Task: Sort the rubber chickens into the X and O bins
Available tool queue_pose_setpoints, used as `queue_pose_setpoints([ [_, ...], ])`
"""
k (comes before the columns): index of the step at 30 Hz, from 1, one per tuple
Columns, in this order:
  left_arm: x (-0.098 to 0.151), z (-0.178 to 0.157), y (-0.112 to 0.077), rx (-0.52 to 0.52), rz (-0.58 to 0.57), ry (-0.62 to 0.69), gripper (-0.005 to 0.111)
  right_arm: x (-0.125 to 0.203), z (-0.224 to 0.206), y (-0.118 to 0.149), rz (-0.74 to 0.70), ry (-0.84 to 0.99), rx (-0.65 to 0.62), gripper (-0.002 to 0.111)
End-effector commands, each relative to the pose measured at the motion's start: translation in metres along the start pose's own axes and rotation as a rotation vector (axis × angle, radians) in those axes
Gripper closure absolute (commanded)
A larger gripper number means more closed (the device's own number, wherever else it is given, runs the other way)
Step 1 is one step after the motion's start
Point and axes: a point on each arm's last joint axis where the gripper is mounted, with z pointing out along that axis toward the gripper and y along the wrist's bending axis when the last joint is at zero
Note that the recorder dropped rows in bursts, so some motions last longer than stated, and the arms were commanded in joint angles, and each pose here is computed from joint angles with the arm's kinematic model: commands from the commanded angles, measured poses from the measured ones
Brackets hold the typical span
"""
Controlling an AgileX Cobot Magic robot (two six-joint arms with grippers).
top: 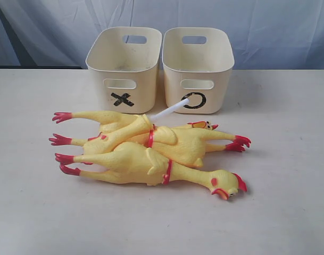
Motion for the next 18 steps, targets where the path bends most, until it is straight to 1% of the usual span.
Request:
queue_pose_setpoints([
  [1, -0.011, -0.001, -0.001, 0.022, -0.153, -0.119, 0.107, 0.0, 0.0, 0.0, -0.004, -0.008, 0.0, 0.108],
  [3, -0.016, -0.002, 0.0, 0.029, -0.267, -0.18, 0.107, 0.0, 0.0, 0.0, -0.004, -0.008, 0.0, 0.108],
  [5, -0.021, -0.003, 0.001, 0.028, -0.324, -0.23, 0.107, 0.0, 0.0, 0.0, -0.004, -0.008, 0.0, 0.108],
  [11, -0.031, -0.006, 0.005, 0.009, -0.376, -0.355, 0.107, 0.0, 0.0, 0.0, -0.004, -0.008, 0.0, 0.108],
  [13, -0.038, -0.009, 0.009, -0.003, -0.409, -0.446, 0.107, 0.0, 0.0, 0.0, -0.004, -0.008, 0.0, 0.108],
  [16, -0.046, -0.014, 0.012, 0.042, -0.626, -0.552, 0.107, 0.0, 0.0, 0.0, -0.004, -0.008, 0.0, 0.108],
  [18, -0.045, -0.013, 0.009, 0.078, -0.652, -0.531, 0.107, 0.0, 0.0, 0.0, -0.004, -0.008, 0.0, 0.108],
])
